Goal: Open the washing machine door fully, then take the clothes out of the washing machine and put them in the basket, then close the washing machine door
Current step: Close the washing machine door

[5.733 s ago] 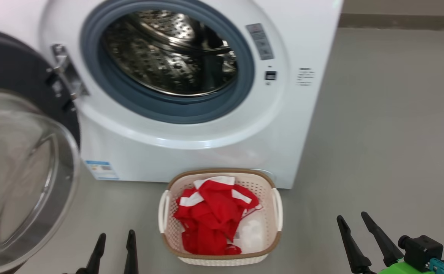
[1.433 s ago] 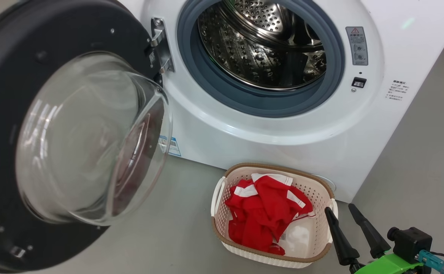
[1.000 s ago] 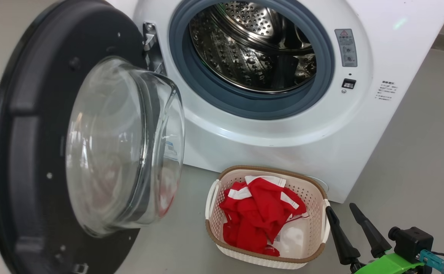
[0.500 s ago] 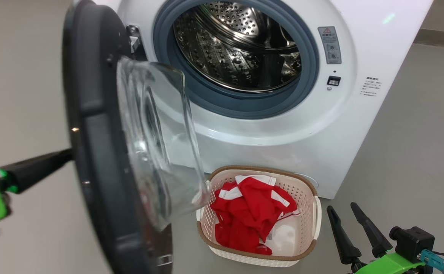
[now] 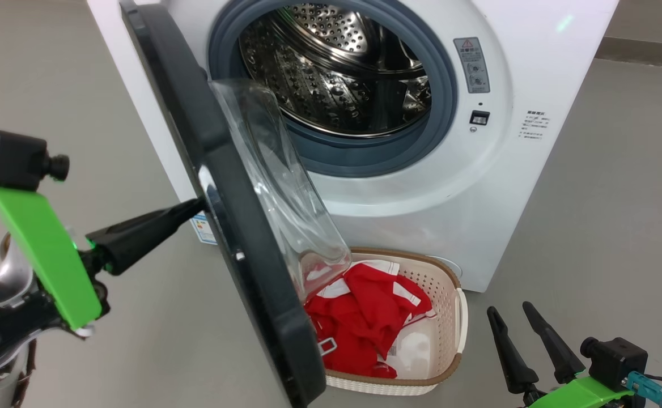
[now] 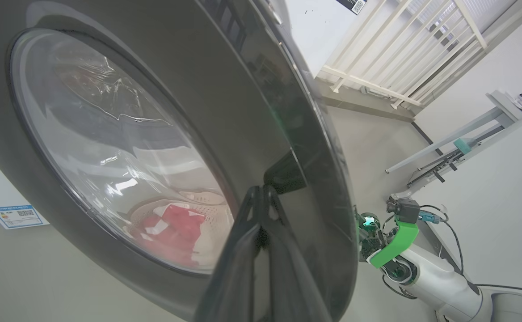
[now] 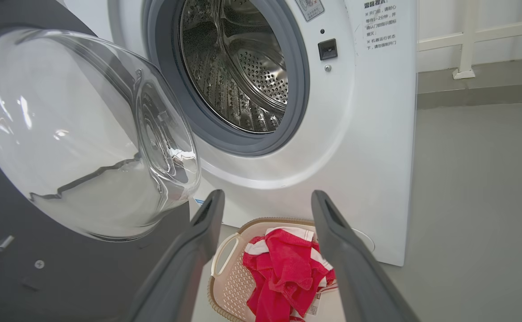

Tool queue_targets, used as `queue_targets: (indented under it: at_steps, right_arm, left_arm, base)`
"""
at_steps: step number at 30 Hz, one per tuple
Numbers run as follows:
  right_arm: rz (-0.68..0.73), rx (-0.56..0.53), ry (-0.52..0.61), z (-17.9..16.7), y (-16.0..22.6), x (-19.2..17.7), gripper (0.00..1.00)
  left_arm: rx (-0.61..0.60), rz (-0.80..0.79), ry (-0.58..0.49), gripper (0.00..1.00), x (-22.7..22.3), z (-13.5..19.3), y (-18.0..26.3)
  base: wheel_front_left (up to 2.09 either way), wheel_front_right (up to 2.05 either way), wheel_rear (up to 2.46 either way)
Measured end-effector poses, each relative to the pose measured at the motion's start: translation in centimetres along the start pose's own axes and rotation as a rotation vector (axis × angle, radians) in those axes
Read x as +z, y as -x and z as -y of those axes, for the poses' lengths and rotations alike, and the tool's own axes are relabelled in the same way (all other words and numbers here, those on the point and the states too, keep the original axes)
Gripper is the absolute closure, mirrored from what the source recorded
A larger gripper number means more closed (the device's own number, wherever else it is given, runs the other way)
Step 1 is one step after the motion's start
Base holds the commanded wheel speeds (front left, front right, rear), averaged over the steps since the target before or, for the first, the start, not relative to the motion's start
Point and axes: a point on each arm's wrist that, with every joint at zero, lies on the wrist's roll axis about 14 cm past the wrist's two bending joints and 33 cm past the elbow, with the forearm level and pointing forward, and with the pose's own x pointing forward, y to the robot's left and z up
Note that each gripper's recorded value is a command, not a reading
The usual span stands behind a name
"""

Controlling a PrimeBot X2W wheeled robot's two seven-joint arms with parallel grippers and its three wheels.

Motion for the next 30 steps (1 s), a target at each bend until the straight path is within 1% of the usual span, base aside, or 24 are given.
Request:
queue_targets:
  at_steps: [8, 15, 16, 18, 20, 22, 24, 26, 27, 28, 29, 30]
  right_arm:
    - [0.006, -0.018, -0.002, 0.5, 0.3, 0.1, 0.00]
    - [0.012, -0.018, -0.001, 0.5, 0.4, 0.4, 0.00]
    - [0.014, -0.018, 0.000, 0.5, 0.4, 0.4, 0.00]
    - [0.016, -0.017, 0.001, 0.4, 0.4, 0.5, 0.00]
    - [0.018, -0.015, 0.001, 0.3, 0.4, 0.5, 0.00]
    - [0.020, -0.013, 0.001, 0.2, 0.4, 0.6, 0.00]
    - [0.020, -0.011, 0.002, 0.1, 0.5, 0.6, 0.00]
    - [0.013, -0.014, 0.002, 0.1, 0.8, 0.3, 0.00]
    - [0.008, -0.016, 0.002, 0.2, 0.9, 0.2, 0.00]
    - [0.007, -0.015, 0.002, 0.1, 1.0, 0.2, 0.00]
    - [0.010, -0.012, 0.003, 0.0, 0.9, 0.2, 0.00]
    - [0.011, -0.010, 0.004, -0.1, 0.9, 0.3, 0.00]
  left_arm:
    - [-0.011, 0.031, -0.002, 1.00, -0.4, 0.1, -1.7]
    - [-0.001, 0.064, 0.006, 1.00, -0.3, -0.4, -1.7]
    - [0.001, 0.071, 0.005, 0.96, -0.2, -0.4, -1.6]
    - [0.009, 0.098, 0.011, 0.83, 0.0, -0.7, -1.5]
    - [0.026, 0.117, 0.034, 0.75, -0.4, -1.4, -1.2]
    - [0.054, 0.126, 0.067, 0.62, -1.5, -2.4, -0.8]
    - [0.081, 0.137, 0.103, 0.56, -2.6, -3.3, -0.3]
    - [0.111, 0.153, 0.133, 0.46, -3.6, -4.3, 0.2]
    - [0.127, 0.161, 0.147, 0.39, -4.0, -4.7, 0.5]
    - [0.142, 0.171, 0.161, 0.27, -4.4, -5.2, 0.8]
    - [0.159, 0.180, 0.176, 0.10, -4.9, -5.6, 1.1]
    - [0.178, 0.189, 0.191, 0.00, -5.4, -6.2, 1.5]
  base:
    - [0.00, 0.00, 0.00]
    - [0.00, 0.00, 0.00]
    - [0.00, 0.00, 0.00]
    - [0.00, 0.00, 0.00]
    - [0.00, 0.00, 0.00]
    - [0.00, 0.00, 0.00]
    - [0.00, 0.00, 0.00]
    - [0.00, 0.00, 0.00]
    - [0.00, 0.00, 0.00]
    - [0.00, 0.00, 0.00]
    - [0.00, 0.00, 0.00]
    - [0.00, 0.00, 0.00]
